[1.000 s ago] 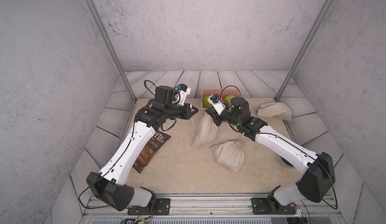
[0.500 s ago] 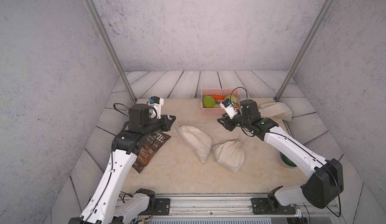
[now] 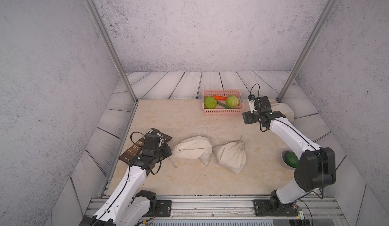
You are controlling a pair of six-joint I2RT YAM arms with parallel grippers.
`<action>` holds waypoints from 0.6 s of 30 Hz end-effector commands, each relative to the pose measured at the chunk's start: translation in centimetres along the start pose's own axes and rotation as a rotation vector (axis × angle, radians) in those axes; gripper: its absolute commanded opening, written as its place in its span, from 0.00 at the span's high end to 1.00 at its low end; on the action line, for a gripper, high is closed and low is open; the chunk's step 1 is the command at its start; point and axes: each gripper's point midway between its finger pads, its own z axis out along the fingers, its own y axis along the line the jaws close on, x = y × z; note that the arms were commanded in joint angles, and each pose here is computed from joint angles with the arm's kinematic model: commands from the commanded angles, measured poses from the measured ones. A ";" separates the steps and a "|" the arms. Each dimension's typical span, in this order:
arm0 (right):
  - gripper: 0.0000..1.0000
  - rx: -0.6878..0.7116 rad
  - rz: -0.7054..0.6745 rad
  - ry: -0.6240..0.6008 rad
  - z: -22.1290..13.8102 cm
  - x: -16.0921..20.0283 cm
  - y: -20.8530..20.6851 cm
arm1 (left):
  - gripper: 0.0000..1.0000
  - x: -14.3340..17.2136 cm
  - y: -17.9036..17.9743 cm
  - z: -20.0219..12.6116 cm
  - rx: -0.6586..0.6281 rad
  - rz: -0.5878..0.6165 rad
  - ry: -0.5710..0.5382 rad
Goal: Close the soil bag
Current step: Place the soil bag at the center of the board.
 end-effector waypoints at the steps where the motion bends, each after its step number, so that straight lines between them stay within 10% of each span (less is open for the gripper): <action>1: 0.04 0.243 0.104 0.086 3.3 1.1 -5.8 | 0.69 -1.4 1.6 -0.4 -0.055 -0.083 -0.092; 8: 0.01 0.396 0.139 0.158 9.2 0.7 -10.2 | 0.06 -4.9 -2.0 -4.5 0.025 0.020 -0.167; 18: 0.01 0.331 0.045 0.277 17.3 1.1 -9.0 | 0.02 -9.0 -6.1 -10.2 0.012 0.453 -0.262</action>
